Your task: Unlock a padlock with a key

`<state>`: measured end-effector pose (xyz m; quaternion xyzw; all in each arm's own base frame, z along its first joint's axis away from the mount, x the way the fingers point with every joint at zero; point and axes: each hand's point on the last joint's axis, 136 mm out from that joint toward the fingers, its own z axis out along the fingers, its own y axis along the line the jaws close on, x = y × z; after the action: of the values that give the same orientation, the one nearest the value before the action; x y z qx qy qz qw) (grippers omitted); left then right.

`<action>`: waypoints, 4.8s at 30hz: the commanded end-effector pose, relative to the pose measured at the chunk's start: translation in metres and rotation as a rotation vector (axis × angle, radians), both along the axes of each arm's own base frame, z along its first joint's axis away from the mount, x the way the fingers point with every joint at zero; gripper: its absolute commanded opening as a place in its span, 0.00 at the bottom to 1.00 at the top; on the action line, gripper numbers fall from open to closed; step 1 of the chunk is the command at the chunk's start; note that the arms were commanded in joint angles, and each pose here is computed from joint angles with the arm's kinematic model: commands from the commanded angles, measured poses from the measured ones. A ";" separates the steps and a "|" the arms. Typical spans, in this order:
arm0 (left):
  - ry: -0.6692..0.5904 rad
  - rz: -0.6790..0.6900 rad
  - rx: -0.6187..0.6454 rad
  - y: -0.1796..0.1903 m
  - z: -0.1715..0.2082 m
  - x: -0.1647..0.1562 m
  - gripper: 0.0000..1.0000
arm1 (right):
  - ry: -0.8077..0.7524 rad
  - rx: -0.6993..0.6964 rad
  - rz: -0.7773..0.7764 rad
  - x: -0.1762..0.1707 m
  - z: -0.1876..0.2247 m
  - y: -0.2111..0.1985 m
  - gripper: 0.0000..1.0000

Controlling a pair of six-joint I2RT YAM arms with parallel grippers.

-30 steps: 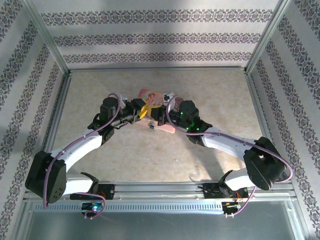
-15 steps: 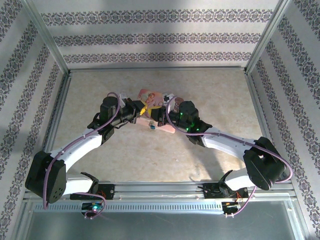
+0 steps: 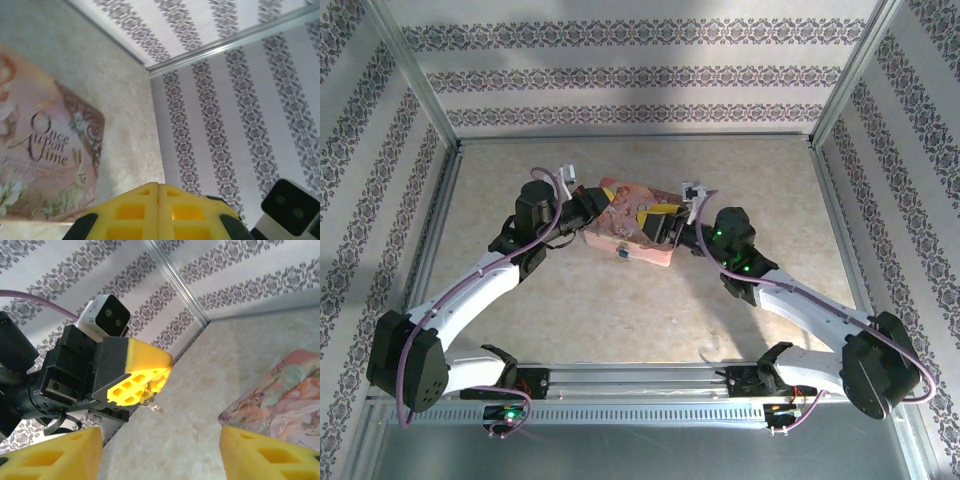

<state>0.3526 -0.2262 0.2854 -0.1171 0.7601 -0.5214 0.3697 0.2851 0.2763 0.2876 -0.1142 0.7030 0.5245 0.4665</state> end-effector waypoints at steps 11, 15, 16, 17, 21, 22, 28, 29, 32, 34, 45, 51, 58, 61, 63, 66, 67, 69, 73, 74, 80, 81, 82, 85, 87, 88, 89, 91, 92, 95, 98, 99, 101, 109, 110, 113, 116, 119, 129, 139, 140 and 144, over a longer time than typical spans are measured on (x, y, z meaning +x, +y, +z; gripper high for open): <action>-0.481 -0.216 0.075 -0.045 0.085 -0.033 0.00 | 0.046 0.168 0.263 -0.030 0.039 0.024 0.65; -0.489 -0.232 0.075 -0.049 0.086 -0.037 0.00 | 0.026 0.184 0.276 -0.029 0.046 0.028 0.62; -0.490 -0.234 0.075 -0.050 0.085 -0.037 0.00 | 0.027 0.184 0.274 -0.028 0.046 0.029 0.61; -0.490 -0.234 0.074 -0.050 0.086 -0.037 0.00 | 0.027 0.185 0.271 -0.026 0.046 0.029 0.60; -0.490 -0.230 0.074 -0.049 0.085 -0.038 0.00 | 0.027 0.192 0.279 -0.025 0.049 0.032 0.55; -0.491 -0.229 0.074 -0.049 0.085 -0.038 0.00 | 0.030 0.192 0.281 -0.025 0.049 0.033 0.54; -0.488 -0.223 0.071 -0.048 0.084 -0.038 0.00 | 0.039 0.193 0.278 -0.023 0.046 0.034 0.43; -0.487 -0.224 0.070 -0.048 0.083 -0.038 0.00 | 0.041 0.194 0.280 -0.023 0.046 0.035 0.42; -0.487 -0.225 0.069 -0.049 0.082 -0.038 0.00 | 0.043 0.196 0.276 -0.022 0.046 0.035 0.38; -0.487 -0.225 0.068 -0.048 0.083 -0.038 0.00 | 0.044 0.197 0.276 -0.021 0.046 0.036 0.36; -0.481 -0.223 0.070 -0.048 0.080 -0.038 0.00 | 0.044 0.203 0.277 -0.018 0.048 0.038 0.26; -0.479 -0.219 0.072 -0.048 0.078 -0.037 0.00 | 0.044 0.204 0.273 -0.017 0.048 0.038 0.19; -0.477 -0.220 0.074 -0.048 0.076 -0.037 0.00 | 0.043 0.205 0.264 -0.017 0.048 0.035 0.13; -0.476 -0.223 0.074 -0.048 0.075 -0.038 0.00 | 0.044 0.205 0.258 -0.017 0.047 0.035 0.13; -0.473 -0.225 0.075 -0.048 0.073 -0.038 0.00 | 0.045 0.207 0.255 -0.016 0.048 0.034 0.15; -0.471 -0.225 0.074 -0.048 0.072 -0.038 0.00 | 0.045 0.209 0.255 -0.016 0.049 0.034 0.18; -0.470 -0.225 0.075 -0.048 0.071 -0.038 0.00 | 0.045 0.210 0.257 -0.016 0.049 0.035 0.19; -0.467 -0.226 0.074 -0.048 0.070 -0.038 0.00 | 0.042 0.211 0.258 -0.016 0.051 0.035 0.19; -0.467 -0.224 0.074 -0.048 0.069 -0.038 0.00 | 0.043 0.212 0.257 -0.016 0.051 0.035 0.18; -0.468 -0.223 0.073 -0.048 0.069 -0.038 0.00 | 0.042 0.211 0.257 -0.016 0.050 0.035 0.17; -0.464 -0.225 0.071 -0.048 0.068 -0.038 0.00 | 0.048 0.214 0.250 -0.014 0.050 0.035 0.17; -0.465 -0.224 0.070 -0.048 0.068 -0.038 0.00 | 0.049 0.215 0.248 -0.013 0.050 0.035 0.18; -0.466 -0.223 0.069 -0.048 0.068 -0.038 0.00 | 0.048 0.215 0.247 -0.013 0.050 0.036 0.18; -0.466 -0.225 0.068 -0.048 0.068 -0.038 0.00 | 0.052 0.216 0.245 -0.011 0.050 0.036 0.19; -0.467 -0.224 0.067 -0.048 0.068 -0.038 0.00 | 0.055 0.215 0.244 -0.010 0.049 0.037 0.19; -0.468 -0.225 0.068 -0.048 0.068 -0.038 0.00 | 0.056 0.217 0.246 -0.010 0.050 0.037 0.19; -0.466 -0.224 0.067 -0.048 0.068 -0.038 0.00 | 0.056 0.216 0.247 -0.010 0.050 0.038 0.18; -0.469 -0.224 0.067 -0.048 0.069 -0.038 0.00 | 0.059 0.215 0.243 -0.009 0.049 0.037 0.18; -0.471 -0.224 0.066 -0.048 0.069 -0.038 0.00 | 0.061 0.214 0.240 -0.008 0.047 0.037 0.17; -0.468 -0.225 0.067 -0.048 0.068 -0.038 0.00 | 0.065 0.215 0.237 -0.007 0.047 0.037 0.13; -0.470 -0.222 0.070 -0.047 0.070 -0.038 0.00 | 0.065 0.212 0.238 -0.008 0.046 0.037 0.09; -0.472 -0.220 0.072 -0.047 0.070 -0.039 0.00 | 0.066 0.211 0.238 -0.008 0.045 0.037 0.07; -0.471 -0.212 0.074 -0.046 0.070 -0.038 0.00 | 0.070 0.208 0.238 -0.009 0.043 0.037 0.04; -0.494 -0.148 0.111 -0.032 0.077 -0.038 0.49 | 0.120 0.119 0.199 -0.013 0.018 0.027 0.00; -0.492 -0.136 0.124 -0.029 0.077 -0.039 0.55 | 0.130 0.095 0.184 -0.014 0.012 0.024 0.01; -0.482 -0.091 0.181 -0.015 0.074 -0.040 0.74 | 0.151 0.025 0.138 -0.018 -0.004 0.012 0.01; -0.471 -0.027 0.266 0.004 0.065 -0.044 0.90 | 0.197 -0.064 0.088 -0.021 -0.024 -0.001 0.01; -0.439 0.048 0.399 0.029 0.045 -0.048 0.99 | 0.237 -0.152 0.036 -0.024 -0.039 -0.016 0.01; -0.269 0.190 0.732 0.096 -0.006 -0.072 0.99 | 0.373 -0.328 -0.058 -0.036 -0.072 -0.055 0.01; -0.062 0.062 0.595 0.072 -0.074 -0.084 0.99 | 0.437 -0.344 -0.027 -0.039 -0.084 -0.051 0.01; -0.061 0.053 0.585 0.069 -0.075 -0.085 0.99 | 0.441 -0.343 -0.019 -0.039 -0.084 -0.050 0.00; -0.054 0.031 0.602 0.068 -0.075 -0.086 0.99 | 0.454 -0.352 0.001 -0.035 -0.085 -0.044 0.00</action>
<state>0.2677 -0.1561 0.2017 0.0050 0.8720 -0.2532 0.4189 0.2468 0.2276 0.1915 -0.0572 0.8748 0.4010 0.2659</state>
